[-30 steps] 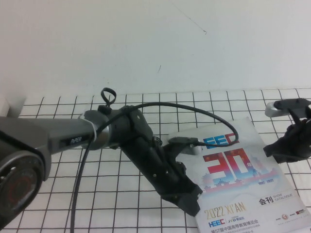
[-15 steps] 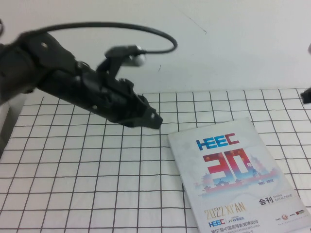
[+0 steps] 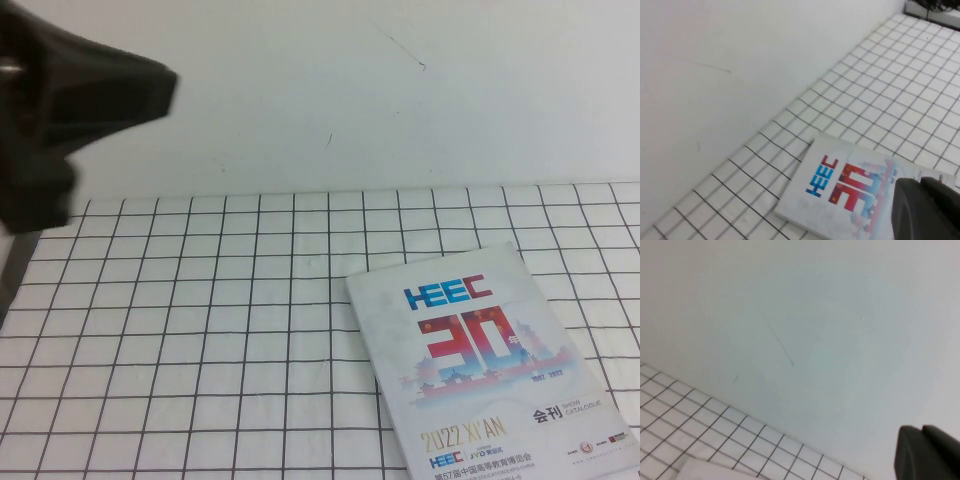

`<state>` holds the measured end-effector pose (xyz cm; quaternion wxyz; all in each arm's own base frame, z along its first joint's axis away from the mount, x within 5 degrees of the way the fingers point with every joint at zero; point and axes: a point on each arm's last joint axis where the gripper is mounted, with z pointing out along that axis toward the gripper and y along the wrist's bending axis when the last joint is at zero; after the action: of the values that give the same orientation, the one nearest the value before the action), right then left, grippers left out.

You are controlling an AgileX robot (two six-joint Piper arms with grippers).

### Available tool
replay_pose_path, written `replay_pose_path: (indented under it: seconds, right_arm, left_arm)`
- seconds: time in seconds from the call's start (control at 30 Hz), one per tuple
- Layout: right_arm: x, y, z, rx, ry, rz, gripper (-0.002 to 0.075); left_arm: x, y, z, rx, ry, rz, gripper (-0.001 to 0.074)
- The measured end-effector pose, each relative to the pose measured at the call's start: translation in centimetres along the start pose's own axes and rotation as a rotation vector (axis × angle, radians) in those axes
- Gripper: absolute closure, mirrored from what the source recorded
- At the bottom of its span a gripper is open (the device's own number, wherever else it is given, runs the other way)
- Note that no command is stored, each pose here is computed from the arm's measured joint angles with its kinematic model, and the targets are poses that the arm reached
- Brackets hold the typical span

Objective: Close book
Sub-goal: 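Close the open booklet and leave it lying on the table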

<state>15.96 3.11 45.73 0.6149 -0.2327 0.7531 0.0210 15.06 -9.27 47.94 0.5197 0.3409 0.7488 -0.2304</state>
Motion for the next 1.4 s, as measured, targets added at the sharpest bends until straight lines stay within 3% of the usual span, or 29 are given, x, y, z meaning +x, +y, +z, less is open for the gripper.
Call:
replay_pose_path:
  seconds: [0.13, 0.3, 0.6, 0.73, 0.9, 1.4]
  right_arm:
    - [-0.1, 1.9, -4.1, -0.07, -0.007, -0.055, 0.0729]
    - [0.8, 3.8, -7.7, -0.09, -0.07, -0.101, 0.0729]
    - [9.2, 7.9, -10.1, -0.166, 0.014, -0.098, 0.0729]
    - [12.7, 8.8, -9.6, -0.129, -0.011, -0.086, 0.0729]
    - [15.1, 8.2, -7.6, -0.027, -0.052, -0.035, 0.0729]
    - [21.2, 9.1, -4.5, -0.045, 0.096, 0.031, 0.0729]
  left_arm:
    - [0.6, -2.7, -5.7, -0.104, -0.112, 0.034, 0.0738]
    - [4.6, -4.9, -9.5, -0.196, -0.172, 0.018, 0.0738]
    - [13.6, -7.9, -11.9, -0.237, -0.227, 0.008, 0.0738]
    - [16.2, -7.3, -11.3, -0.337, -0.26, 0.082, 0.0738]
    - [18.8, -5.4, -8.8, -0.443, -0.171, 0.159, 0.0738]
    - [27.7, -3.7, -2.7, -0.39, 0.124, 0.096, 0.0738]
